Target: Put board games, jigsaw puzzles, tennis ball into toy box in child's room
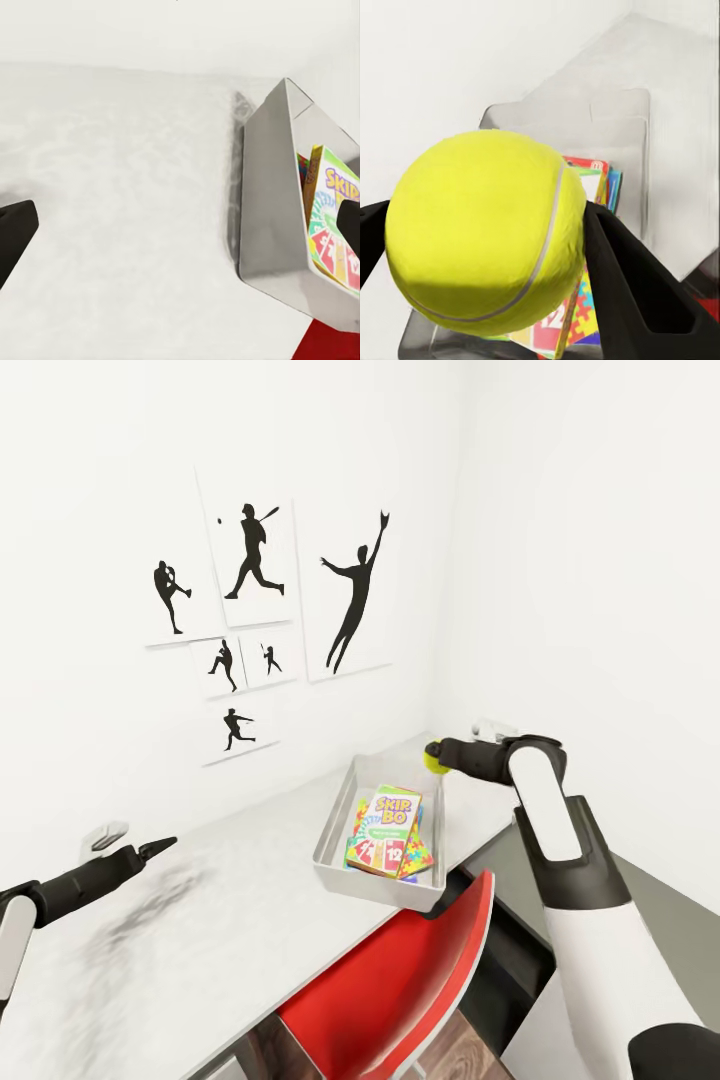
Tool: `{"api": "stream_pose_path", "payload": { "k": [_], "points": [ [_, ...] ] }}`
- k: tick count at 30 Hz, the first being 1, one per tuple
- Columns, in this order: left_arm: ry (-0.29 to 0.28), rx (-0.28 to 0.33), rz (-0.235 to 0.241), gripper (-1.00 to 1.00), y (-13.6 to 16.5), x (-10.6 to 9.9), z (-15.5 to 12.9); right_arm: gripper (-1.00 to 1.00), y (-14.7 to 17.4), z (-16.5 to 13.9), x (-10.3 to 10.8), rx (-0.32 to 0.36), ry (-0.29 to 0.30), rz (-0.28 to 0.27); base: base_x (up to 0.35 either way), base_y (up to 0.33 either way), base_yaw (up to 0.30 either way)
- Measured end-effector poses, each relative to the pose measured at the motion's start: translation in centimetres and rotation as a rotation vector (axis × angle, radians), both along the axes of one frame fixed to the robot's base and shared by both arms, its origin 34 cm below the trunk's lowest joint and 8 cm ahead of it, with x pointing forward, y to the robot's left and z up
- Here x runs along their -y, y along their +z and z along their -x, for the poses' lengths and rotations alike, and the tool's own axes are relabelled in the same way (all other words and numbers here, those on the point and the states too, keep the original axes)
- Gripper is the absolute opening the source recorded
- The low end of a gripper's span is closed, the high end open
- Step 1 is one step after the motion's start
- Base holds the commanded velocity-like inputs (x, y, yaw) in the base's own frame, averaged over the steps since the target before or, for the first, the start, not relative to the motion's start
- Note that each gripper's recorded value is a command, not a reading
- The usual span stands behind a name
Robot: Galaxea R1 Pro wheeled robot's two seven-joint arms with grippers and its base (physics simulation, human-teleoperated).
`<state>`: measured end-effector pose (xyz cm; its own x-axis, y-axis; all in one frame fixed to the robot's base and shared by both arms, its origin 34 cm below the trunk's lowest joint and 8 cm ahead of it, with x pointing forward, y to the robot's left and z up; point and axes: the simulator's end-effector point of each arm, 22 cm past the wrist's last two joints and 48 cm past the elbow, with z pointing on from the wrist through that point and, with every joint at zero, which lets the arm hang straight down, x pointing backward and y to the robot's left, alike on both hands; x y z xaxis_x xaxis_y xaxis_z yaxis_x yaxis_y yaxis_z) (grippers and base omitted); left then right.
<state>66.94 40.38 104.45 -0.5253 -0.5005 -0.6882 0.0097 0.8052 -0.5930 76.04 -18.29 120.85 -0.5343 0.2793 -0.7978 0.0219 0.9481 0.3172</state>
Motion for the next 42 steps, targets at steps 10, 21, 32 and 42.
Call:
{"api": "stream_pose_path", "payload": {
  "k": [10, 21, 32, 42],
  "points": [
    [-0.005, 0.004, 0.004, 1.00, 0.2, 0.0, 0.0, -1.00, -4.0, -0.7, -1.5, -0.126, 0.038, 0.008, 0.000, 0.000, 0.000],
    [-0.004, 0.004, 0.003, 1.00, 0.2, -0.1, 0.1, -1.00, -11.2, 0.1, -1.6, -0.303, 0.043, 0.062, 0.000, 0.000, 0.000],
    [-0.002, 0.003, 0.001, 1.00, 0.1, -0.2, 0.1, -1.00, -12.3, 0.3, -0.9, -0.330, 0.032, 0.075, 0.023, 0.000, 0.000],
    [-0.002, 0.003, 0.005, 1.00, 0.1, -0.2, 0.1, -1.00, -13.0, 0.5, -1.1, -0.344, 0.037, 0.086, 0.107, 0.000, 0.000]
  ]
}}
